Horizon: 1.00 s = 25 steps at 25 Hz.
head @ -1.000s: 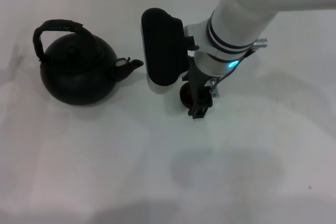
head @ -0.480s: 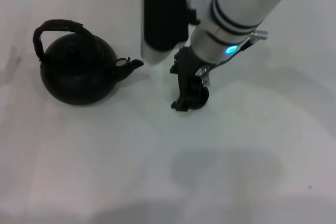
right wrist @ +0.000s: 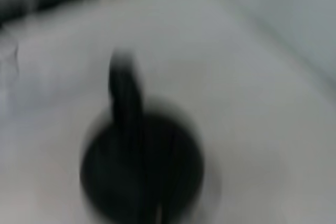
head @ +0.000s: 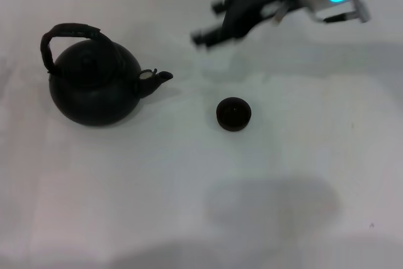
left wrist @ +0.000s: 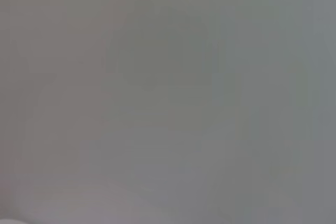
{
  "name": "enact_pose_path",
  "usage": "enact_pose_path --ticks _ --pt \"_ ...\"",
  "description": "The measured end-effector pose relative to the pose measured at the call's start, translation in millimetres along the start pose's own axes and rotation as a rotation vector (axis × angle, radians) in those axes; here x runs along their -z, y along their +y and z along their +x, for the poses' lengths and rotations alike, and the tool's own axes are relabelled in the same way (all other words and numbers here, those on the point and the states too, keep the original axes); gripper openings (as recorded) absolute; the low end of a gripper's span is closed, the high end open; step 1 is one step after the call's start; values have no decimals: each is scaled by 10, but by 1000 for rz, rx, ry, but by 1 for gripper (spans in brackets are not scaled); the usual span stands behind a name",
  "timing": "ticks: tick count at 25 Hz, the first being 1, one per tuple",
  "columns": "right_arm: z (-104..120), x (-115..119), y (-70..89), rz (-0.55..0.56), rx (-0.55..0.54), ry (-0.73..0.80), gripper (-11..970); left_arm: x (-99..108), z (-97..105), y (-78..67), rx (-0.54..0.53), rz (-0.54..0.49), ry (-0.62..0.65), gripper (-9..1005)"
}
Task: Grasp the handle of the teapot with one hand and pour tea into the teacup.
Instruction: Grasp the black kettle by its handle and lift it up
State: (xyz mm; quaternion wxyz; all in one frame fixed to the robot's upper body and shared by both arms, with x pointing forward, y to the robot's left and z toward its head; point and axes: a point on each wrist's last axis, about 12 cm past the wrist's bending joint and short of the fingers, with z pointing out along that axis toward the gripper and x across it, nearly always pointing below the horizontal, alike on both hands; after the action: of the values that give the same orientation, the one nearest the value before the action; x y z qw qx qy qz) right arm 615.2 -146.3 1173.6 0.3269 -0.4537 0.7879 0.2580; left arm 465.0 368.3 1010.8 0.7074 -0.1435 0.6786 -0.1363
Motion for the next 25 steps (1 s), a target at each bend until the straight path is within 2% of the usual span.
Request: enact_pose_path --ticks 5,7,9,10,11,14,17,20,23,25 --pt "429 418 -198 -35 -174 -505 861 53 19 18 8 -17 1 886" --pt "651 541 -277 5 -250 -676 860 67 21 22 8 -18 1 887" --pt "832 626 -330 65 -281 -821 860 81 22 28 11 -21 0 887" --pt "1060 655 -364 156 -296 -924 859 92 21 34 16 -24 -2 887" --pt "1060 655 -364 156 -296 -924 859 92 21 34 16 -24 -2 887" --pt "1353 644 -393 355 -252 -1001 859 111 30 36 56 -28 -1 887" --pt "1599 609 -377 566 -164 -997 858 121 33 39 80 -30 -1 887" --pt "1789 616 -348 714 -129 -982 858 142 39 48 118 -32 3 887" --pt "1962 698 -349 790 -215 -1002 857 186 55 64 136 -39 12 887" --pt "2040 738 -346 802 -269 -1015 857 219 68 74 139 -46 17 887"
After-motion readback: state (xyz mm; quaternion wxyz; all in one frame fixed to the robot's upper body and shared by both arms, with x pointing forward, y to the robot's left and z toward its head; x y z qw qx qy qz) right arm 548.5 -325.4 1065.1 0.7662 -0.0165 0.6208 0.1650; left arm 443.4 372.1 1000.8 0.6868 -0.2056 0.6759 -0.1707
